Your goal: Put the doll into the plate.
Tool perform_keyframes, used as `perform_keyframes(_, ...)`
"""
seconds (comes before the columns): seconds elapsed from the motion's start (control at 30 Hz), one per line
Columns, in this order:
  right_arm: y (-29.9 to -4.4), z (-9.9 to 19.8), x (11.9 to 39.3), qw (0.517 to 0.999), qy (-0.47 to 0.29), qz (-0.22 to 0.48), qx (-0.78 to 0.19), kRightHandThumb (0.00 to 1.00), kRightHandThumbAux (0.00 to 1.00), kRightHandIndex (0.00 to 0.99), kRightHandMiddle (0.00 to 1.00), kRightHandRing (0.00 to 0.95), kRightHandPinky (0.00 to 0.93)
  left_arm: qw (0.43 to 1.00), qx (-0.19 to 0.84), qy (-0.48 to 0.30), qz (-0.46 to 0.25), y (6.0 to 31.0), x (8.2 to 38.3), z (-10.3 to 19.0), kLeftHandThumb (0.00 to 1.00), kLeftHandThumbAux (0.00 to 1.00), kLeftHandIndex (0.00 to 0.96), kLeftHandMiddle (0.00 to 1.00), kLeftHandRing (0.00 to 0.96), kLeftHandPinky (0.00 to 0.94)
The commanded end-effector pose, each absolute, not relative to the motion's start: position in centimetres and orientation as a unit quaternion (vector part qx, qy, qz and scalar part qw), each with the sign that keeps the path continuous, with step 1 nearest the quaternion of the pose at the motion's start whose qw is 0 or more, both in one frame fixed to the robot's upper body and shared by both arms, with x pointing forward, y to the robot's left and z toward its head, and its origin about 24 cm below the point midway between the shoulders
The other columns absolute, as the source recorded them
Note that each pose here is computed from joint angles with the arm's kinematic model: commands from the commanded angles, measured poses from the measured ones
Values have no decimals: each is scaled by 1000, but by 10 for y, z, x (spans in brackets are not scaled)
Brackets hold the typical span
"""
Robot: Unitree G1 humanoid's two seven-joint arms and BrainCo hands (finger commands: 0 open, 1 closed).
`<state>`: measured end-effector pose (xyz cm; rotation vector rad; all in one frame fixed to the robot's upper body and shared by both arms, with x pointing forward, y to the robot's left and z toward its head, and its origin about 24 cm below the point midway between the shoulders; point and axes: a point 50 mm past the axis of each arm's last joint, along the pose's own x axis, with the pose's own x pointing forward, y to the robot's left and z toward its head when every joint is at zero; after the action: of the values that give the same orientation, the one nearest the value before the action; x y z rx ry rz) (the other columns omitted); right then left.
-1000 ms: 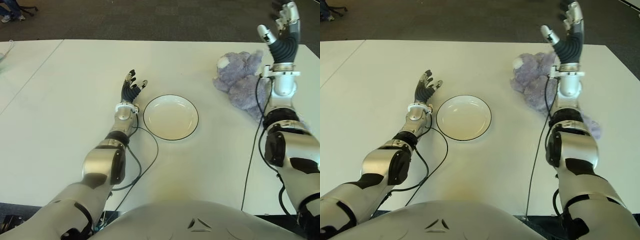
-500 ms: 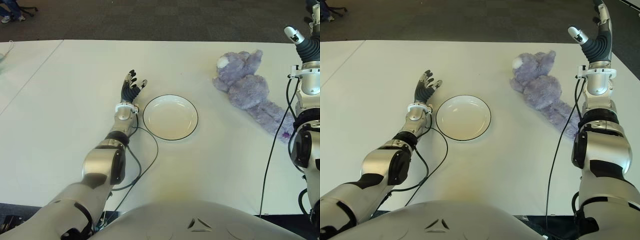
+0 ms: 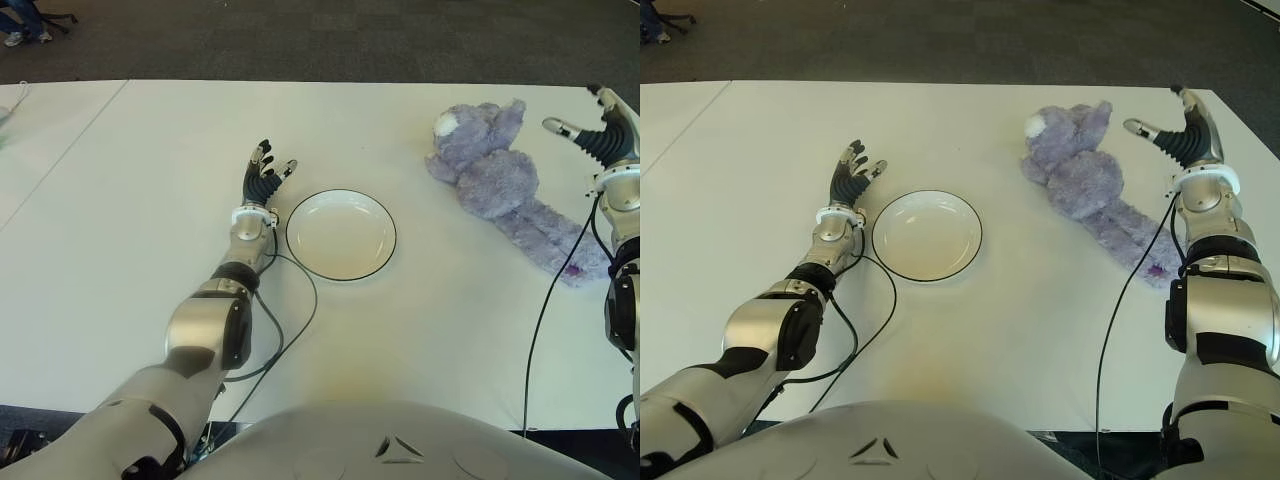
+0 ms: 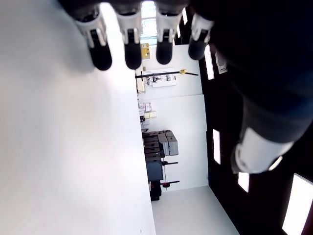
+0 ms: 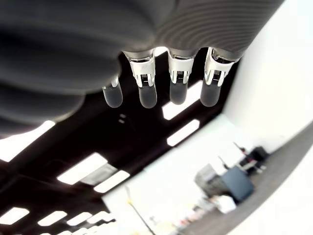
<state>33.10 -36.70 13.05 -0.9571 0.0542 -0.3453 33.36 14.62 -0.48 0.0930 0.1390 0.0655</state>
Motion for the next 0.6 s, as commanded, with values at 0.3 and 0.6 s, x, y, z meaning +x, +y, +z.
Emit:
perform_keyframes(0.3,-362,94,328,821,140,-120,-540,60,444,0,0,0,0,962,44,269,21,137,266,-85,75,733,64,72,81,120)
perform_keyframes(0.6,-361,93,329,802,154,-120,-565,102,495,0,0,0,0,961,53,272,22,138,266,-86,58,735,60,69,82,127)
